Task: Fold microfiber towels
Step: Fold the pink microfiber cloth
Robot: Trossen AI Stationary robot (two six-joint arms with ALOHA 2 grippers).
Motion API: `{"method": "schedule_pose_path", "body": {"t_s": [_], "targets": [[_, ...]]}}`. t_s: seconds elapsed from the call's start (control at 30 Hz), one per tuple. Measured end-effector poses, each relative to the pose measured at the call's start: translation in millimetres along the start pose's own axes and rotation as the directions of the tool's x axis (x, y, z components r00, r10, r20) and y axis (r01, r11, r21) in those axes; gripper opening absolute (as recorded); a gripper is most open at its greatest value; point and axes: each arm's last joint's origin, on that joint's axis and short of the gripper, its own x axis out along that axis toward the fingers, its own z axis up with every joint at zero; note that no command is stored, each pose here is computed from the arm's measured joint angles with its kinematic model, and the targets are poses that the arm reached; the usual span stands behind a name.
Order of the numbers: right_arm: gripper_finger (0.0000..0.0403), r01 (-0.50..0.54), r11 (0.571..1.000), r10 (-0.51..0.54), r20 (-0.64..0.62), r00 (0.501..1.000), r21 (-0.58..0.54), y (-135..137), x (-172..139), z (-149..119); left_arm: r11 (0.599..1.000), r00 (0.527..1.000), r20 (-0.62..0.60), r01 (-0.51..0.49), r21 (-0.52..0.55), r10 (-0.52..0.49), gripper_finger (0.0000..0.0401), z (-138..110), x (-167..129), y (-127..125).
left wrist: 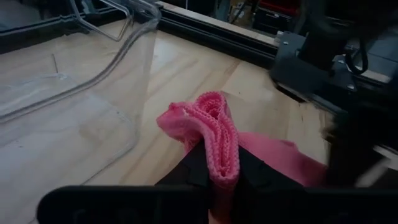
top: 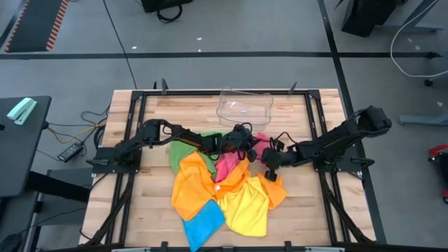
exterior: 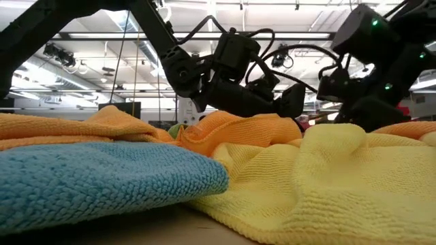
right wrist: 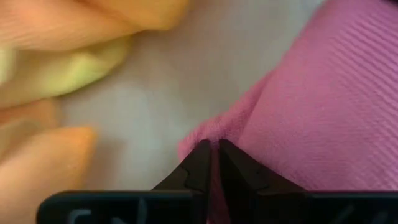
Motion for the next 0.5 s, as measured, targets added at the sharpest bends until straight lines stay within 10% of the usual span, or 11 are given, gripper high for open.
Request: {"method": "schedule_pose_path", "body": {"t_s": [0.23, 0.5], "targets": [[0.0044, -0.182, 0.977, 0.186, 0.024, 0.982, -0.115, 12.6, -31.4, 4.7, 0.999, 0.999, 0.004, 0.034, -0.002, -0.034, 0.0045, 1.2, 0.1, -1.0], [0.0044, -0.125, 0.985, 0.141, 0.14, 0.98, -0.116, 2.9, -58.6, 11.5, 0.999, 0.999, -0.002, 0.044, 0.009, -0.044, 0.0039, 0.8, 0.1, -1.4]]}}
